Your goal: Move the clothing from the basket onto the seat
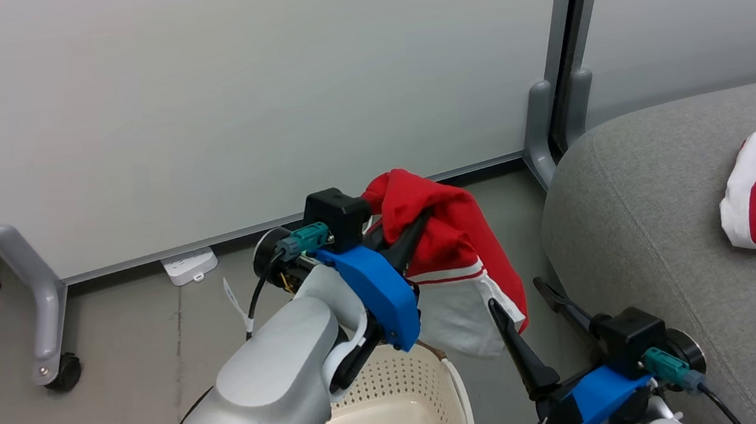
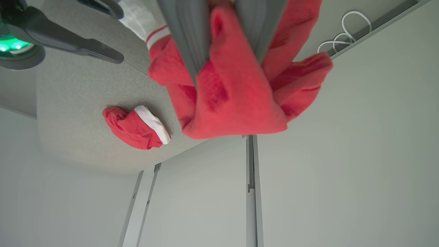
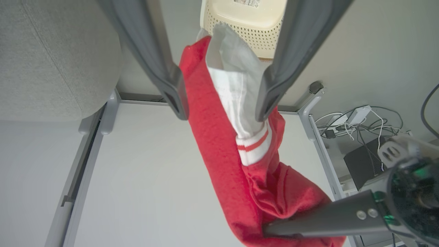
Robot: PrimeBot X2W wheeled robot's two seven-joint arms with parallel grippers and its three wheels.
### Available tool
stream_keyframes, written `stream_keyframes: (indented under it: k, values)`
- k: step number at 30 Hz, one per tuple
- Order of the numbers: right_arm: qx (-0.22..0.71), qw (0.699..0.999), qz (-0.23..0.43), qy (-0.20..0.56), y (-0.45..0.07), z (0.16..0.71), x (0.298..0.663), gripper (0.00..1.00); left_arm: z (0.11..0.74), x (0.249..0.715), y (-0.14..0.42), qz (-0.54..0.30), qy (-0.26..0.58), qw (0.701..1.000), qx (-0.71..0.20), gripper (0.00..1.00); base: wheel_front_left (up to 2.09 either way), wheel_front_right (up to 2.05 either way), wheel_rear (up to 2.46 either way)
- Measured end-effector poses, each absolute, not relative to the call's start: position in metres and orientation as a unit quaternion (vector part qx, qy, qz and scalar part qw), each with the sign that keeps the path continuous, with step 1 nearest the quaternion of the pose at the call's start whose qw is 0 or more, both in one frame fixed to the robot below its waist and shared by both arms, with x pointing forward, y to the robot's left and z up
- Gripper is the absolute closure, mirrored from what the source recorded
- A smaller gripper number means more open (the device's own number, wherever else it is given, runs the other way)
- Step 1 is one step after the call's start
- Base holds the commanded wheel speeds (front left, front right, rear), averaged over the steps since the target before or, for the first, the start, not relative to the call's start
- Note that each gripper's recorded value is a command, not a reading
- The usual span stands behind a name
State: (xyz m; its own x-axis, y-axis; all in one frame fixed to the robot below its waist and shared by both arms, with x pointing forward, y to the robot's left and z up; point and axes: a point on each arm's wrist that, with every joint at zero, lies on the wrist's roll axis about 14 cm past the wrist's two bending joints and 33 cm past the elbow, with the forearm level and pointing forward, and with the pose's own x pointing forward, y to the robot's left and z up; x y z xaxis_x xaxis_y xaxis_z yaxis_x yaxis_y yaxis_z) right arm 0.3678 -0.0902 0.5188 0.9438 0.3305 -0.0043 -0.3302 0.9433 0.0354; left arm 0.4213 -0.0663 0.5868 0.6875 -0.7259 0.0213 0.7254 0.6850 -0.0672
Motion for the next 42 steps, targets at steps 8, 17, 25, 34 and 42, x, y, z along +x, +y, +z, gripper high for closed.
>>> stream_keyframes:
  k: [8,17,25,34,42]
  values:
    - [-0.009,0.984,0.177,0.034,-0.088,0.514,0.379,0.00,0.578,0.421,-0.072,-0.402,0.015,0.915,-0.037,1.00,0.00,0.00,0.00]
    - [-0.047,0.977,0.202,0.058,-0.082,0.517,0.404,0.00,0.570,0.419,-0.077,-0.409,0.025,0.911,-0.038,1.00,0.00,0.00,0.00]
    - [-0.070,0.970,0.218,0.082,-0.075,0.515,0.424,0.00,0.563,0.416,-0.081,-0.419,0.034,0.907,-0.037,1.00,0.00,0.00,0.00]
    - [-0.068,0.963,0.230,0.120,-0.066,0.499,0.431,1.00,0.564,0.413,-0.084,-0.425,0.034,0.904,-0.040,1.00,0.00,0.00,0.00]
    - [-0.060,0.962,0.234,0.125,-0.063,0.492,0.430,1.00,0.564,0.412,-0.087,-0.426,0.035,0.903,-0.040,1.00,0.00,0.00,0.00]
